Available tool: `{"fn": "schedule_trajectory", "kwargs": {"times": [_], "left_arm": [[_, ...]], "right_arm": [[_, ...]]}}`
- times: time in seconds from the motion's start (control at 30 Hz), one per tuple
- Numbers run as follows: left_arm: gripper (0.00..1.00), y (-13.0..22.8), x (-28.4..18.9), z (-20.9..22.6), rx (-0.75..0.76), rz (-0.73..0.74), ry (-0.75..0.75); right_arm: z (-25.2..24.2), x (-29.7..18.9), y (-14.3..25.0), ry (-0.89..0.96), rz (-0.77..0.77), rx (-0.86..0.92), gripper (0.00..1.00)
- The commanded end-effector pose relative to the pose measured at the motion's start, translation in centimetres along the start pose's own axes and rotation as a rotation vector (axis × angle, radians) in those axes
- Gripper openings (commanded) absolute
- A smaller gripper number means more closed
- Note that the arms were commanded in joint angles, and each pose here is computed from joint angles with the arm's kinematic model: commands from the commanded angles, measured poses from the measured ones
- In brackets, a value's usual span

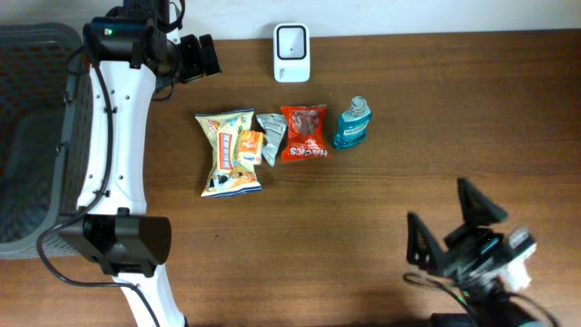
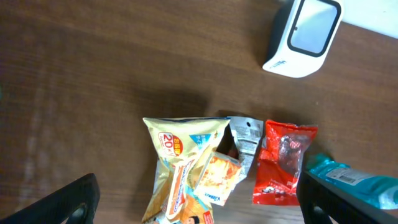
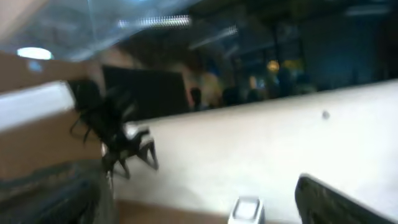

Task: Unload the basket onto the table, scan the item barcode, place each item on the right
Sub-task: 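Reach the right gripper to the teal Listerine bottle and grasp it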

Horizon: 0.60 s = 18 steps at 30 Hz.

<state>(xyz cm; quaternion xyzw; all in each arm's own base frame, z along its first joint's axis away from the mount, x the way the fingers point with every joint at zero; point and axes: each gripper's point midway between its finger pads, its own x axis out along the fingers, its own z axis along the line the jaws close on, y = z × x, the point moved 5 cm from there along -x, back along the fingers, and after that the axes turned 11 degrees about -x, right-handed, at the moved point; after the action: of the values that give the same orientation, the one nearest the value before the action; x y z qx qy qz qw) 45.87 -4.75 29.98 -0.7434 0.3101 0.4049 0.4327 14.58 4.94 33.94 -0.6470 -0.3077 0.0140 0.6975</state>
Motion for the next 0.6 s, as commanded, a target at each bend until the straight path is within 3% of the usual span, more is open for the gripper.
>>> {"fn": "schedule_trajectory", "kwargs": {"times": [0.0, 0.1, 0.2, 0.33, 0.47, 0.57], "left_arm": [[0.99, -0.1, -0.3, 0.1, -0.008, -0.011, -0.007], [0.99, 0.0, -0.3, 0.1, -0.007, -0.01, -0.006], [0.99, 0.0, -0.3, 0.1, -0.007, -0.01, -0.006], [0.99, 0.0, -0.3, 0.1, -0.007, -0.01, -0.006], [0.99, 0.0, -0.3, 0.1, -0.007, -0.01, -0.006], [0.99, 0.0, -0.3, 0.1, -0.007, -0.011, -0.006]], "right_arm": [[-1.5, 2.4, -4.8, 0.119, 0.246, -0.084, 0.99], [-3.4, 5.8, -4.4, 0.147, 0.551, 0.009, 0.98], [-3.6, 9.1, -3.4, 0.032, 0.657, 0.104, 0.98], [-3.8, 11.7, 1.9, -0.119, 0.804, 0.25, 0.98], [-4.3, 11.9, 10.0, -0.212, 1.07, 0.201, 0.98], [-5.1, 13.1, 14.7, -0.184, 1.171, 0.192, 0.99]]}}
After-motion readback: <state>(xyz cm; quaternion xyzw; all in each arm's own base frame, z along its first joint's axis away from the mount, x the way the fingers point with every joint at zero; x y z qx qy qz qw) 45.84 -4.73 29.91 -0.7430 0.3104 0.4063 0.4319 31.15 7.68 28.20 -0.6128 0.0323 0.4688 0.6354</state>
